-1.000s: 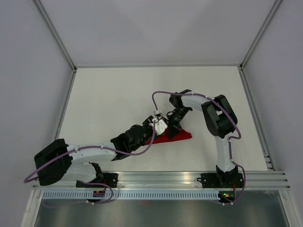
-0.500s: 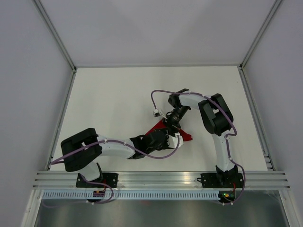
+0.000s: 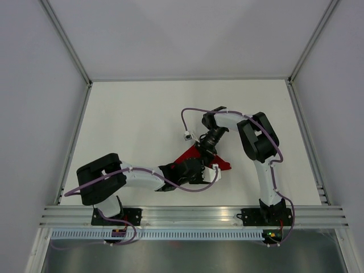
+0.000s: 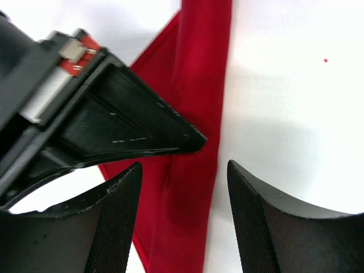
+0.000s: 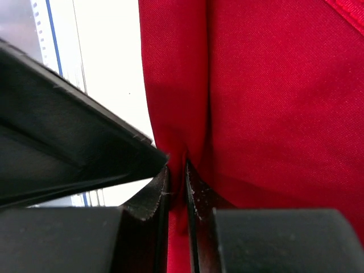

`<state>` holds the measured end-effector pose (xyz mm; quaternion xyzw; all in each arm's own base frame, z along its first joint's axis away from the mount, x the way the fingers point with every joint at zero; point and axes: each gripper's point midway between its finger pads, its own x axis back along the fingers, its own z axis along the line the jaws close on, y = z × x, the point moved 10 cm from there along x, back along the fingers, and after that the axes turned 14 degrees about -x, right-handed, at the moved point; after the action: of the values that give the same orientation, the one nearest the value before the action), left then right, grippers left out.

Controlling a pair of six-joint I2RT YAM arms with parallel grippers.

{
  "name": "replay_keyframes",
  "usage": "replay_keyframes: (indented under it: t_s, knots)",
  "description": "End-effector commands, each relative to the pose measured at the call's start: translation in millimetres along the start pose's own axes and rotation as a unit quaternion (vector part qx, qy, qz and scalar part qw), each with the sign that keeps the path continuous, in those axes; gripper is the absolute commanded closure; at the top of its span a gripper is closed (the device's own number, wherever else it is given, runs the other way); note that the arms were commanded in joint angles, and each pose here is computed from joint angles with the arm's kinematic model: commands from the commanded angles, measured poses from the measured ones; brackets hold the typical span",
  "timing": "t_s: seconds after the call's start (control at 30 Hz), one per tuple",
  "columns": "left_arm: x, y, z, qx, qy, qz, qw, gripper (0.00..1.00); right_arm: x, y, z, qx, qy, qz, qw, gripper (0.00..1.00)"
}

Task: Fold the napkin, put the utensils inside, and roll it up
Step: Roll the napkin with the utensil

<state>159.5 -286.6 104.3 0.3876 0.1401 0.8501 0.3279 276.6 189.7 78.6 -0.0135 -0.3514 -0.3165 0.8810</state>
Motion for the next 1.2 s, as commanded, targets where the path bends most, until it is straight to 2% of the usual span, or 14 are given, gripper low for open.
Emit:
replay_keyframes:
  t_s: [0.0, 0.37, 0.47, 0.5, 0.57, 0.63, 0.73, 0.83, 0.87, 0.97, 1.17]
  knots:
    - [-6.6, 1.9, -4.2, 0.01, 0.0, 0.004, 1.0, 0.34, -10.8, -2.7, -37.3, 0.03, -0.067, 0.042, 0.996, 0.99]
    - [-20.0, -13.0, -13.4, 0.012, 0.013, 0.041, 0.999, 0.4, -11.6, -2.7, -38.9, 0.023, -0.063, 0.048, 0.997, 0.99]
    - [-21.1, -17.3, -17.0, 0.019, 0.005, 0.051, 0.998, 0.5, -10.4, -2.7, -38.9, 0.022, -0.061, 0.047, 0.997, 0.99]
    - [-21.3, -17.5, -18.1, 0.025, 0.002, 0.052, 0.998, 0.56, -10.1, -1.5, -38.4, 0.023, -0.062, 0.047, 0.997, 0.98]
    - [-20.8, -19.7, -20.4, 0.03, -0.006, 0.055, 0.998, 0.6, -9.5, -1.3, -38.5, 0.022, -0.059, 0.048, 0.997, 0.98]
    - [-21.3, -21.4, -23.3, 0.037, -0.014, 0.06, 0.997, 0.69, -9.9, -1.0, -39.0, 0.019, -0.057, 0.049, 0.997, 0.98]
    - [-23.5, -23.7, -27.4, 0.049, -0.038, 0.068, 0.996, 0.77, -8.0, -0.2, -37.3, 0.016, -0.052, 0.05, 0.997, 0.96]
    - [-25.5, -25.1, -29.8, 0.065, -0.061, 0.072, 0.993, 0.87, -5.7, 1.1, -34.3, 0.017, -0.051, 0.048, 0.997, 0.87]
    - [-25.4, -25.3, -30.7, 0.068, -0.066, 0.071, 0.993, 0.9, -4.7, 1.3, -33.7, 0.017, -0.052, 0.046, 0.997, 0.79]
    - [-24.6, -27.2, -30.0, 0.089, -0.083, 0.064, 0.99, 0.93, 3.9, 4.7, -28.2, 0.023, -0.053, 0.027, 0.998, 0.62]
    - [-22.6, -32.2, -25.6, 0.138, -0.115, 0.056, 0.982, 0.94, 42.1, 14.9, -4.3, 0.044, -0.058, -0.038, 0.997, 0.47]
